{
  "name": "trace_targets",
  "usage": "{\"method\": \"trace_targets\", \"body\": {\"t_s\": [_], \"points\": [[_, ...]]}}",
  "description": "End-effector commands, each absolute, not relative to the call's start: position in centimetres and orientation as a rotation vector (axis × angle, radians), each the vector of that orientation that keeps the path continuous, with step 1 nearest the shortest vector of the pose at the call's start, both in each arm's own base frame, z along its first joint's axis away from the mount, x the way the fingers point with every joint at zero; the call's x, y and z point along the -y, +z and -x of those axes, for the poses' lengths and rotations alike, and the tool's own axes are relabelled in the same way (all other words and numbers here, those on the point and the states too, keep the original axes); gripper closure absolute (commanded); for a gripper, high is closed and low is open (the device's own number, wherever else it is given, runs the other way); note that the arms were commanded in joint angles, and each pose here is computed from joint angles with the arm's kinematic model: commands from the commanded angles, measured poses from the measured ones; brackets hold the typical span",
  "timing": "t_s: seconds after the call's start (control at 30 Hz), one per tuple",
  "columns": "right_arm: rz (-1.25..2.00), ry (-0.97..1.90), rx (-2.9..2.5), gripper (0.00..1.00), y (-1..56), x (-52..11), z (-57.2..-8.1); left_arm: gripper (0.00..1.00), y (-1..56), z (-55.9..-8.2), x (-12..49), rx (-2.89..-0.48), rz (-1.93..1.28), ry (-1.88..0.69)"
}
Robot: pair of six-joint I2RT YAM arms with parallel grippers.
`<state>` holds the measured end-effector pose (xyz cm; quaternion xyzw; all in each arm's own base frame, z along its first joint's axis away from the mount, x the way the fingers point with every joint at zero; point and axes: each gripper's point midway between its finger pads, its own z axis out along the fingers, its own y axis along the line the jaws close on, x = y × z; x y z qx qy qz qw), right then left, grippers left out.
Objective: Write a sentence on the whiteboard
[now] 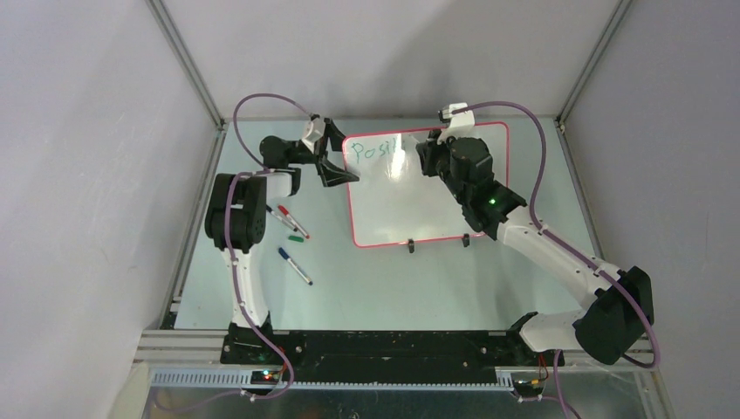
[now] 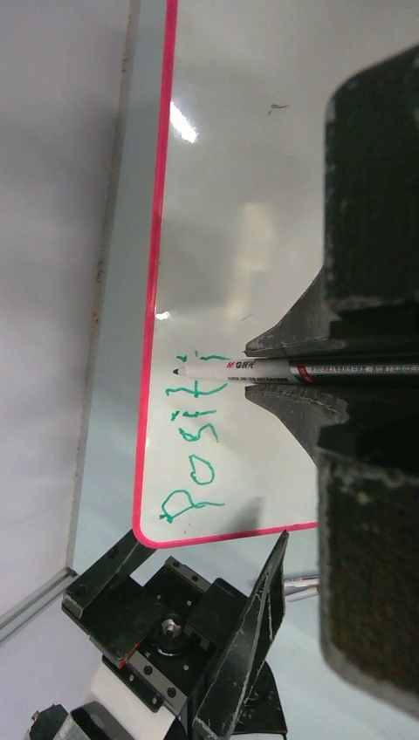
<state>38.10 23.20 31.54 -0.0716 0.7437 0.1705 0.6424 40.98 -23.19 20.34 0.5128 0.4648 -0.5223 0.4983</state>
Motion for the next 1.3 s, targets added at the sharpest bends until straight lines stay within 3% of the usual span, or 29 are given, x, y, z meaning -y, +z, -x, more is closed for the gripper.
{"method": "trace_targets", "body": {"t_s": [0.0,1.27], "points": [[0.122,0.384,-1.706,1.00,31.6,-22.5,-38.3,0.02,21.3,-40.5,23.8,-1.090,-1.309,-1.269],[0.123,0.328,-1.794,1.00,29.7,-23.2,-39.9,0.01,21.5,-41.1,22.9,-1.127,-1.247,-1.269]]}}
